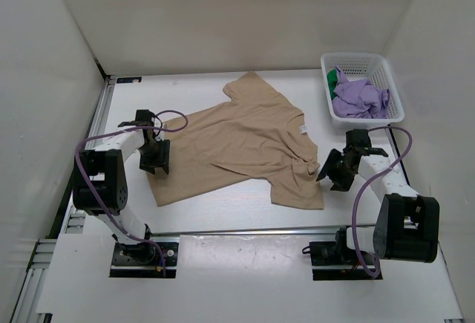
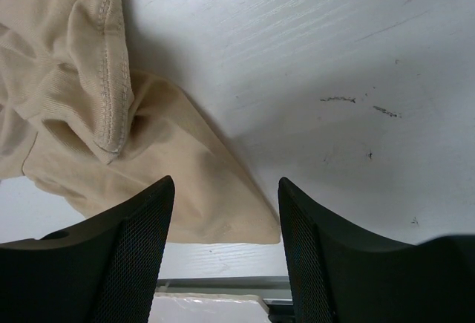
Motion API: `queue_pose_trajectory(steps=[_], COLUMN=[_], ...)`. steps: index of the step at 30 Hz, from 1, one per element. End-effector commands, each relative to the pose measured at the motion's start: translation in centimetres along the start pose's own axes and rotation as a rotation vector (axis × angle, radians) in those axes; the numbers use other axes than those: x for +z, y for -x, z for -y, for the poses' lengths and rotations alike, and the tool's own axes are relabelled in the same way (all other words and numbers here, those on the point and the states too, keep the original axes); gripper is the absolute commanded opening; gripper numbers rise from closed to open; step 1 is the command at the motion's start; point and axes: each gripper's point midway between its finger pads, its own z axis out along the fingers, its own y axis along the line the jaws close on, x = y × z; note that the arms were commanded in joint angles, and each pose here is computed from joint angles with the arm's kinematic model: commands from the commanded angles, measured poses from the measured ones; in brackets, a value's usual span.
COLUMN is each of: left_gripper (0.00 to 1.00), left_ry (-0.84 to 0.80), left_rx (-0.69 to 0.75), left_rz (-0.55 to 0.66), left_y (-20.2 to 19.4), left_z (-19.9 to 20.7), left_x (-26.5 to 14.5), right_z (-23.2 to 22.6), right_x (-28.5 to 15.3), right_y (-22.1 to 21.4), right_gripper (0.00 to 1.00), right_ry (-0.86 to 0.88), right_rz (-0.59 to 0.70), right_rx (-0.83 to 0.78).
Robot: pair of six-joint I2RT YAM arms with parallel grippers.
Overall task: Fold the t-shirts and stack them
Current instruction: Flatten out the tshirt
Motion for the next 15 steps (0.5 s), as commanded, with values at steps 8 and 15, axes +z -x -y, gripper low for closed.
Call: queue_pose_trajectory(steps=[8, 15], left_gripper=[0.55, 0.34], left_ry=[-0.009, -0.020], left_rx=[0.000, 0.012], left_rz=[0.071, 0.113], left_y=[2.2, 1.7], left_z=[0.0, 0.5], left_x=[0.4, -0.9], right_z=[0.3, 0.5], right_x=[0.4, 0.1], right_y=[-1.1, -1.2], right_gripper=[0.62, 0.62], right_ry=[0.008, 0.009], right_rz=[-0.018, 0.005], right_rx=[-0.014, -0.018])
